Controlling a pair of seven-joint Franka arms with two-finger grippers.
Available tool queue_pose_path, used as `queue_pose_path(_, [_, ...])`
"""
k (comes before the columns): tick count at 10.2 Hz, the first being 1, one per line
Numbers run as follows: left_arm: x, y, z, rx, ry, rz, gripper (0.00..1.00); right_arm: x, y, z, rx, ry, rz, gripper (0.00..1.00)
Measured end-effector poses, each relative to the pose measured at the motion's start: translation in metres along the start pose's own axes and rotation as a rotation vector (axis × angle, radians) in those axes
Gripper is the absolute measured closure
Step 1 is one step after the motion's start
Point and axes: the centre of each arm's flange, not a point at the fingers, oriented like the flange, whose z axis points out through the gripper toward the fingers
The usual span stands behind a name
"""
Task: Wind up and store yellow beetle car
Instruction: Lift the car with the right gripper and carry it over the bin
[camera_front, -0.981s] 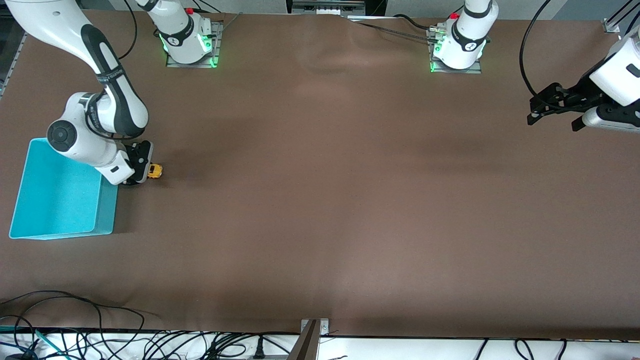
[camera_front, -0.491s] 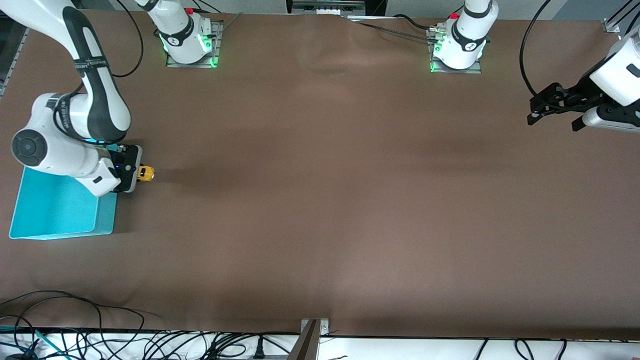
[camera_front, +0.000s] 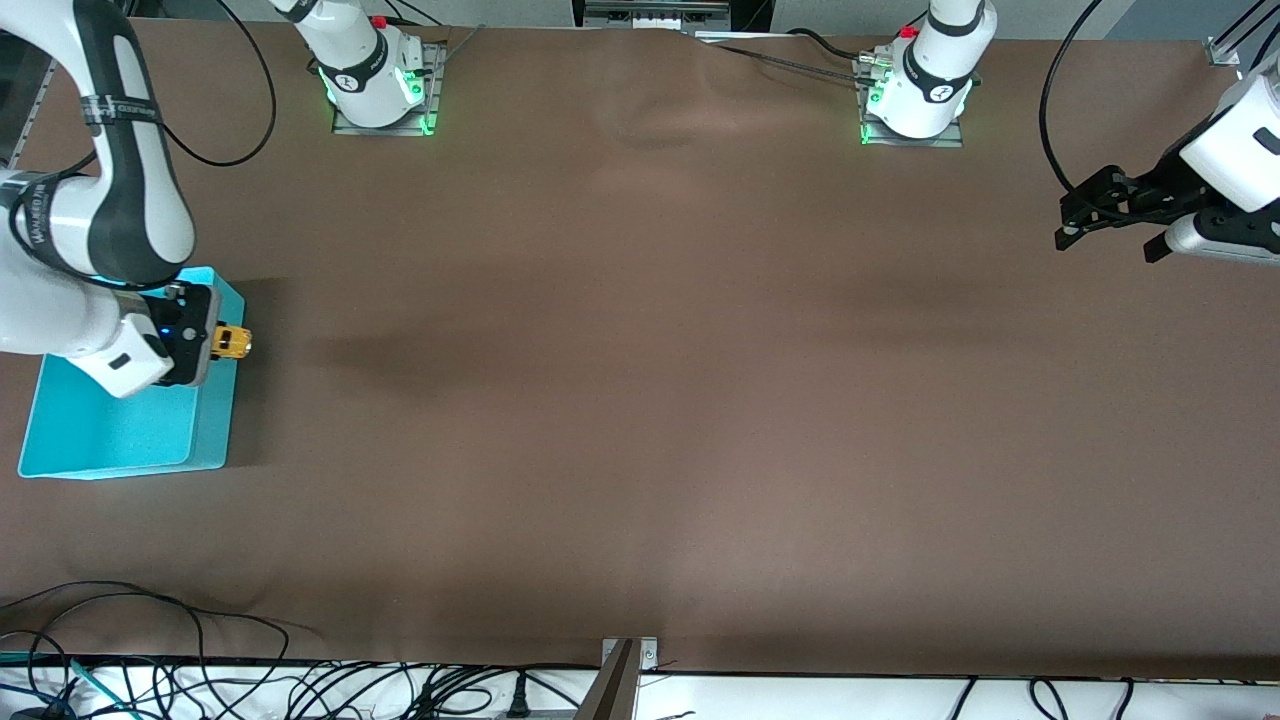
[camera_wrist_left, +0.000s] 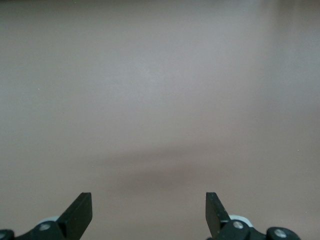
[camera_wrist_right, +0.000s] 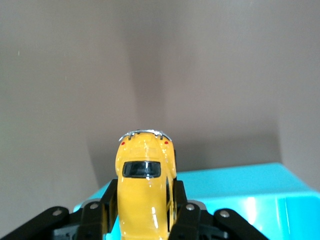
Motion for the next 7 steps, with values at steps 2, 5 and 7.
queue_pose_path(2, [0.000,0.000,0.000,0.000,0.000,0.000,0.00,-0.042,-0.001,0.008,0.004,-0.006,-0.048,0.53])
queue_pose_path(5, [0.000,-0.001,0.000,0.000,0.000,-0.001,0.00,-0.092,0.004,0.030,-0.026,-0.006,-0.112,0.53])
queue_pose_path(7, [0.000,-0.001,0.000,0.000,0.000,-0.002,0.00,-0.109,0.014,0.050,-0.064,-0.017,-0.146,0.53])
